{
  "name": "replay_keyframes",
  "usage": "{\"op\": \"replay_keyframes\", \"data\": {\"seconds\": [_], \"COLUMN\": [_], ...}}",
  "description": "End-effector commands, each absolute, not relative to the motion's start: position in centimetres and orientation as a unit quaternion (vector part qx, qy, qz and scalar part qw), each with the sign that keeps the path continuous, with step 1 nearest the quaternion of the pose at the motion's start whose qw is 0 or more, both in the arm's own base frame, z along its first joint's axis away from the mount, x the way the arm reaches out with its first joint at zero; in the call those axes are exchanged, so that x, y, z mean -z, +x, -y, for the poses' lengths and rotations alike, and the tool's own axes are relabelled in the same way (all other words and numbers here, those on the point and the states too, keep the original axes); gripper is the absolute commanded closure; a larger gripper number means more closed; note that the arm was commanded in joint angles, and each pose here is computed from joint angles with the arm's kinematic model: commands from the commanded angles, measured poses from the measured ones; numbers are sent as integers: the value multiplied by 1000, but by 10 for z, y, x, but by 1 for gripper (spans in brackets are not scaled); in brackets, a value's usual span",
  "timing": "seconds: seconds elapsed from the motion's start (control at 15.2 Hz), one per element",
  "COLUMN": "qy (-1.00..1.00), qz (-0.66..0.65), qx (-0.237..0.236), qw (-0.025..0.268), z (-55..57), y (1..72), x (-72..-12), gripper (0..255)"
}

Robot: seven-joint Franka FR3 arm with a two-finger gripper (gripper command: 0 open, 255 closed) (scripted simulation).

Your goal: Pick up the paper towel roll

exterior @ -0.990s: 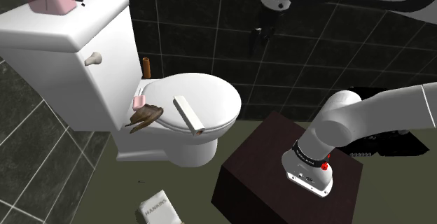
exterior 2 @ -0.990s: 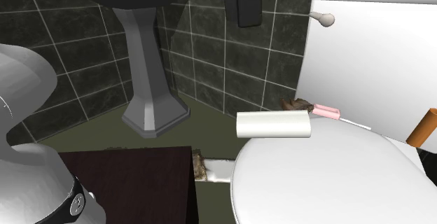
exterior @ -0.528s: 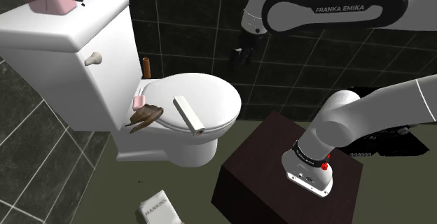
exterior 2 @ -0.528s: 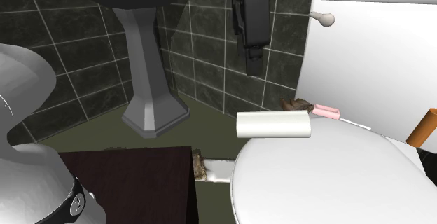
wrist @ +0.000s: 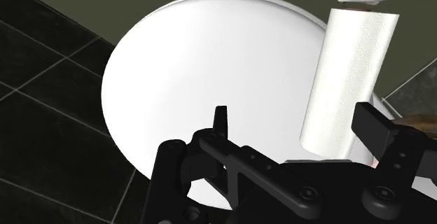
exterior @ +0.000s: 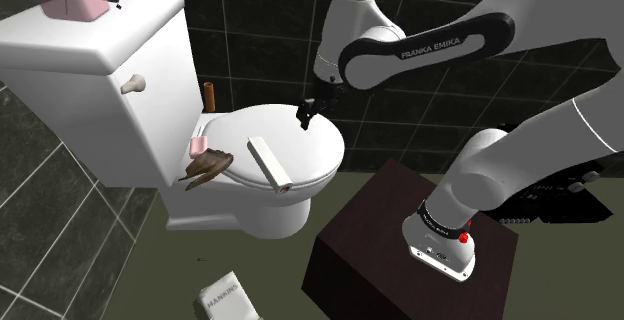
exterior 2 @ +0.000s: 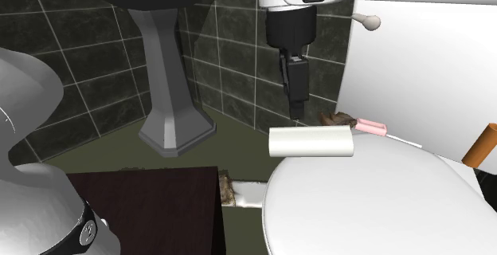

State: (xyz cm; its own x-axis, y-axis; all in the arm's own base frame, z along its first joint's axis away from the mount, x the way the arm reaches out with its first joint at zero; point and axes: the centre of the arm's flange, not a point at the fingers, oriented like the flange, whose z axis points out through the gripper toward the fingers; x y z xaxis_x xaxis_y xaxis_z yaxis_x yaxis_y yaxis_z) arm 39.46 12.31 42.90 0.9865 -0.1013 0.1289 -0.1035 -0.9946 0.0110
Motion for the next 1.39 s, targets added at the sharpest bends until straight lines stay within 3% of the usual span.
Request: {"op": "replay_keyframes", "data": {"seconds": [0.0,0.79,1.32], "qy": [996,991,991], "qz": [60,111,112], "qx": [-67,-76,-76], "qw": [3,-22,-23], "z": [-136,-214,-216], "y": [403,465,466], "x": [-409,-292,-250], "gripper": [0,0,0]}}
